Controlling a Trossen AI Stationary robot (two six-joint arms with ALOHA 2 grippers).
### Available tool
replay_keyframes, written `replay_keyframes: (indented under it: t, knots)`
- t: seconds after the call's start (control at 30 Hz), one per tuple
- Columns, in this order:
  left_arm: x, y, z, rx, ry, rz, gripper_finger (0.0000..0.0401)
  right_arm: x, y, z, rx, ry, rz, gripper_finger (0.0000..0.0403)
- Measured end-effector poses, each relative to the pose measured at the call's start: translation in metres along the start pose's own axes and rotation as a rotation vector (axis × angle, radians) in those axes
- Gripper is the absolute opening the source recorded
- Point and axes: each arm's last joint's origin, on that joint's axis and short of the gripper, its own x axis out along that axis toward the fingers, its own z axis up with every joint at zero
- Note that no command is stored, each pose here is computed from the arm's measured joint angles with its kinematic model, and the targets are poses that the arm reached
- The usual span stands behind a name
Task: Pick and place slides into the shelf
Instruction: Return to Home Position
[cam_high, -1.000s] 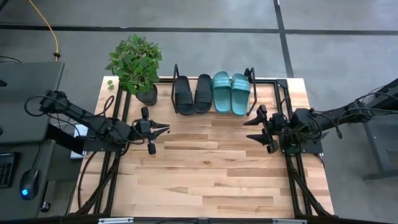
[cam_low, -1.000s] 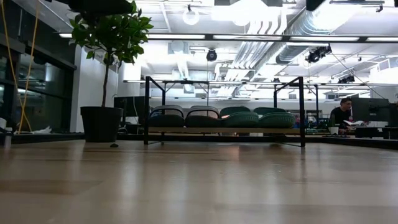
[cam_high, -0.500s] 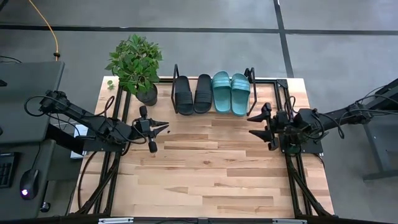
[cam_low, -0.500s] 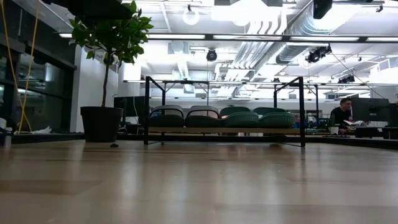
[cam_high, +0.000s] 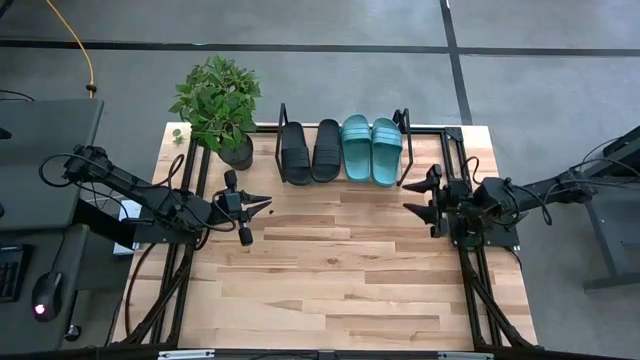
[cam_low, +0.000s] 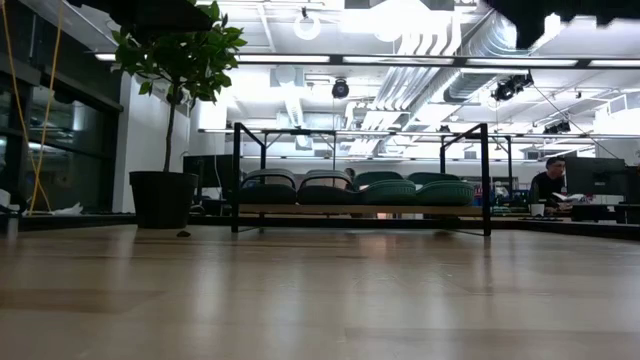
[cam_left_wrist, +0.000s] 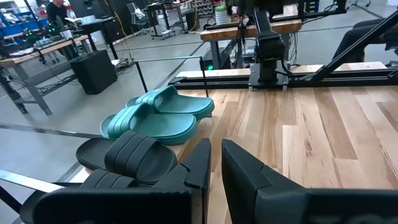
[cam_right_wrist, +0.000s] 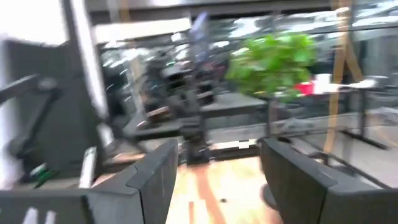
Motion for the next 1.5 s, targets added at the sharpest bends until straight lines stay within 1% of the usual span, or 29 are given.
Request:
replay_keyframes:
  t: [0.07,0.1,0.23,0.43,0.77,0.9,1.0,1.17,1.37,1.5]
  knots:
    - [0.0,0.0,0.0,0.0,0.0,0.0,0.0028,-0.006,-0.005,-0.008,0.032,-0.044,-0.052,0.0223]
    - [0.0,0.0,0.0,-0.001,0.0,-0.001,0.0028,-0.009,-0.007,-0.01,0.041,-0.072,-0.053,0.0223]
    - [0.0,0.0,0.0,-0.001,0.0,-0.001,0.0028,-0.022,-0.01,-0.008,0.036,-0.144,0.024,0.0223]
    - [0.0,0.0,0.0,-0.001,-0.001,-0.001,0.0028,-0.032,-0.013,-0.012,0.035,-0.1,0.031,0.0223]
    - [0.0,0.0,0.001,-0.02,-0.008,-0.008,0.0028,-0.033,-0.013,-0.014,0.011,-0.084,0.037,0.0223]
    - [0.002,-0.002,-0.012,-0.043,-0.031,-0.011,0.0028,-0.032,-0.012,-0.015,0.008,-0.069,0.058,0.0223]
    - [0.002,-0.003,-0.021,-0.043,-0.08,-0.007,0.0028,-0.033,-0.011,-0.015,0.007,-0.069,0.076,0.0223]
    - [0.002,-0.003,-0.032,-0.042,-0.15,-0.005,0.0028,-0.032,-0.011,-0.016,0.0,-0.057,0.075,0.0223]
    - [0.002,-0.004,-0.045,-0.011,-0.138,-0.035,0.0028,-0.032,-0.012,-0.017,-0.001,-0.046,0.075,0.0223]
    - [0.001,-0.005,-0.051,-0.005,-0.157,-0.103,0.0028,-0.032,-0.011,-0.017,0.002,-0.047,0.075,0.0223]
